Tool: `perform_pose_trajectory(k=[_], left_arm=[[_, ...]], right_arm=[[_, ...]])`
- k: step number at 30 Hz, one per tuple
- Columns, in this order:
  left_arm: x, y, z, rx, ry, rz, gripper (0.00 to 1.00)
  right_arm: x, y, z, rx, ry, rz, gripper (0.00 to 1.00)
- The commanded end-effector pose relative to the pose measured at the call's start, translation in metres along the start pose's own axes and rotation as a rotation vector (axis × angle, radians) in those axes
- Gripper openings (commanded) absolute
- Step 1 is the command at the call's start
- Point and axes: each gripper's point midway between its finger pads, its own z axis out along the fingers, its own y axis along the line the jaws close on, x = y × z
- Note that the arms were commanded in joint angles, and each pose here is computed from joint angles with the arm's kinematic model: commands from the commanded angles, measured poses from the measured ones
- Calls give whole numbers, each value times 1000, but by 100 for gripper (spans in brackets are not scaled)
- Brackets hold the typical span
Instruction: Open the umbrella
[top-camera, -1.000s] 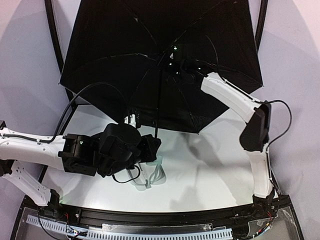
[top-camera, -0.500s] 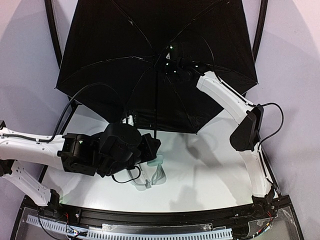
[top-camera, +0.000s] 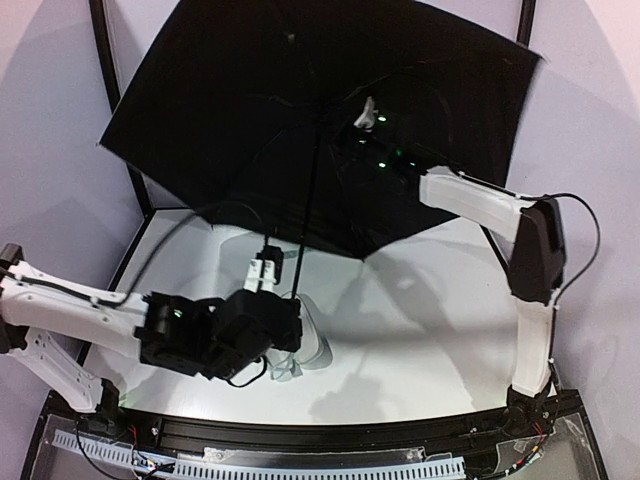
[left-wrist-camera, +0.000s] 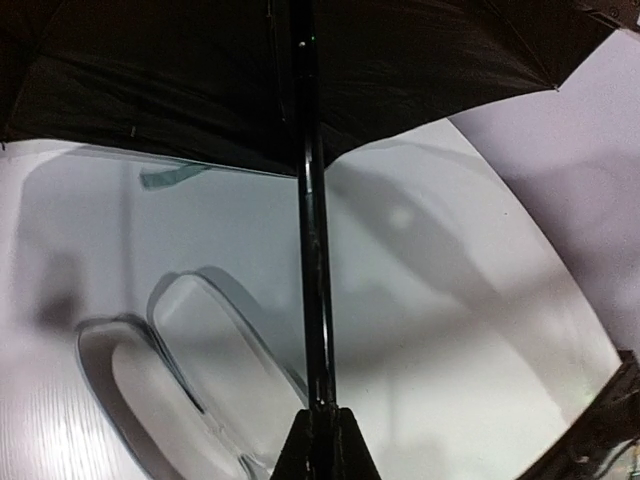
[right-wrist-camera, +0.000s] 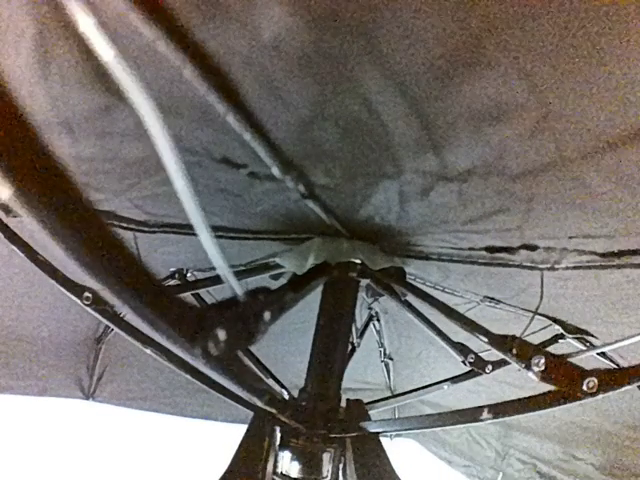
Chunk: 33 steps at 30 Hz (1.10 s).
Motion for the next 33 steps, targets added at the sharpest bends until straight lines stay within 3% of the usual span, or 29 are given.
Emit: perform_pose_trajectory(k=[1, 5, 11, 23, 25, 26, 27, 28, 31, 33], left_arm=[[45, 2, 23, -15, 31, 320, 1], [40, 5, 54, -84, -42, 291, 1], [25, -4, 91, -106, -129, 181, 1], [32, -16, 120, -25, -126, 164, 4], [35, -17, 121, -17, -115, 167, 18], [36, -17, 121, -15, -109, 167, 27], [37, -16, 120, -17, -98, 164, 43], [36, -16, 119, -18, -95, 162, 49], [32, -11, 112, -32, -80, 152, 93], [28, -7, 107, -48, -79, 141, 98]], right_arm=[[-150, 47, -75, -241, -455, -151, 20], [-131, 51, -89, -269, -368, -125, 49], [-80, 24, -105, -220, -216, -101, 83], [10, -30, -179, -34, -75, -171, 94], [24, -33, -190, -30, -44, -185, 98], [29, -34, -195, -29, -31, -190, 99], [34, -36, -201, -28, -16, -191, 99], [38, -36, -206, -25, -5, -191, 99], [57, -42, -223, -1, 61, -211, 99], [68, -51, -233, 49, 94, -245, 99]])
